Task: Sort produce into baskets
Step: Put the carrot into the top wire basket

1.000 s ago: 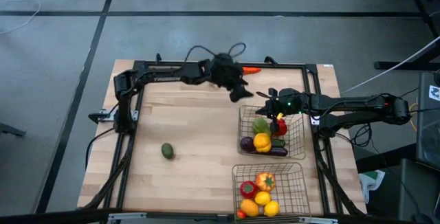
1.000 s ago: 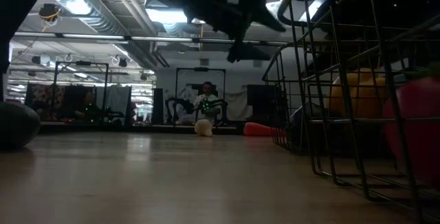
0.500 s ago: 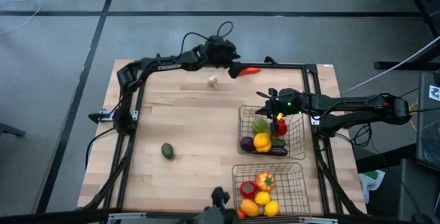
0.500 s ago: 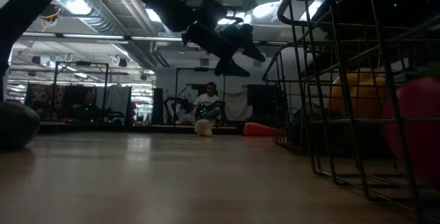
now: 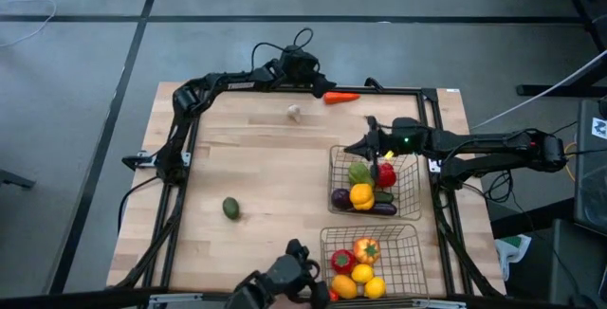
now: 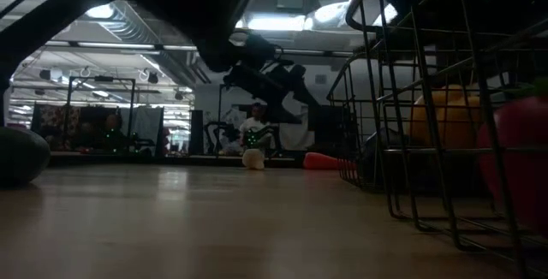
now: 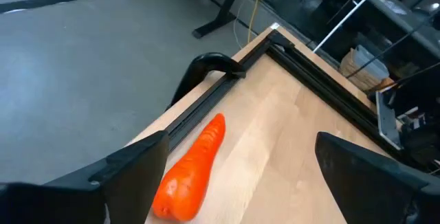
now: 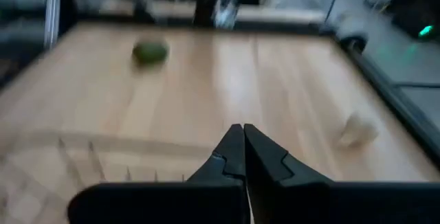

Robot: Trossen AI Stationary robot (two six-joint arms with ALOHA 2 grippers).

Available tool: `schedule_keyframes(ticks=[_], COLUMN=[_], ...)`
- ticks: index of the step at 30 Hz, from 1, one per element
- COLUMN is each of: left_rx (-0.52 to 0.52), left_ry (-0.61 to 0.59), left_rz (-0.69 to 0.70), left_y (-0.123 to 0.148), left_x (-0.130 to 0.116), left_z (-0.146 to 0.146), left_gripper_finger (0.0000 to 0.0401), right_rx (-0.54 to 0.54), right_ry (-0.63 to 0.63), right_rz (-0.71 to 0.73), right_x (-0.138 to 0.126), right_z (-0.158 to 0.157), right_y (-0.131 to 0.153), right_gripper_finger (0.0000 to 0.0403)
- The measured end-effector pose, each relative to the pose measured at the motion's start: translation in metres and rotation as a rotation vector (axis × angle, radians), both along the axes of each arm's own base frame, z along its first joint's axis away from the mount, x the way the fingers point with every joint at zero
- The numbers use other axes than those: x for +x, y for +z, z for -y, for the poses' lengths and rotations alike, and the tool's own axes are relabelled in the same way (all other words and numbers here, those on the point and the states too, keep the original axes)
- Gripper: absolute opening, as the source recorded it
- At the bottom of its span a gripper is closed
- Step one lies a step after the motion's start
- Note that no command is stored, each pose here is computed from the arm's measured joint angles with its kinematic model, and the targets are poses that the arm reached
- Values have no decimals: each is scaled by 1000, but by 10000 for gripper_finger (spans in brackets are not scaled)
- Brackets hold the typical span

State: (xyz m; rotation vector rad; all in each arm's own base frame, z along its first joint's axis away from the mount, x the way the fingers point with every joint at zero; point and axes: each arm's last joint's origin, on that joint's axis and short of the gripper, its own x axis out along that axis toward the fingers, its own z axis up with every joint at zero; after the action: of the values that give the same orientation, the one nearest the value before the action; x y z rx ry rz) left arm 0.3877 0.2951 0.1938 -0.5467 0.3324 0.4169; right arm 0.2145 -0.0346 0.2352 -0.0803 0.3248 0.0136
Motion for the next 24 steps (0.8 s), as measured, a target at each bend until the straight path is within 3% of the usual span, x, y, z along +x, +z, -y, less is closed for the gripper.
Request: schedule_keyframes(ticks=[8, 14, 24], left_rx=[-36, -87, -109], left_ry=[-4, -40, -22], left_rz=[-19, 3, -1], left_y=[-9, -8, -7], left_x=[-7, -12, -23], left_z=[-9, -13, -23], left_gripper_finger=[357, 357, 356], right_rx=[40, 29, 41], right_ry=[-136, -59, 5], right_rz=[272, 433, 402], right_x=[5, 4, 5], right_z=[4, 2, 0], right_y=[26, 42, 39], right_gripper_finger=[1, 1, 1])
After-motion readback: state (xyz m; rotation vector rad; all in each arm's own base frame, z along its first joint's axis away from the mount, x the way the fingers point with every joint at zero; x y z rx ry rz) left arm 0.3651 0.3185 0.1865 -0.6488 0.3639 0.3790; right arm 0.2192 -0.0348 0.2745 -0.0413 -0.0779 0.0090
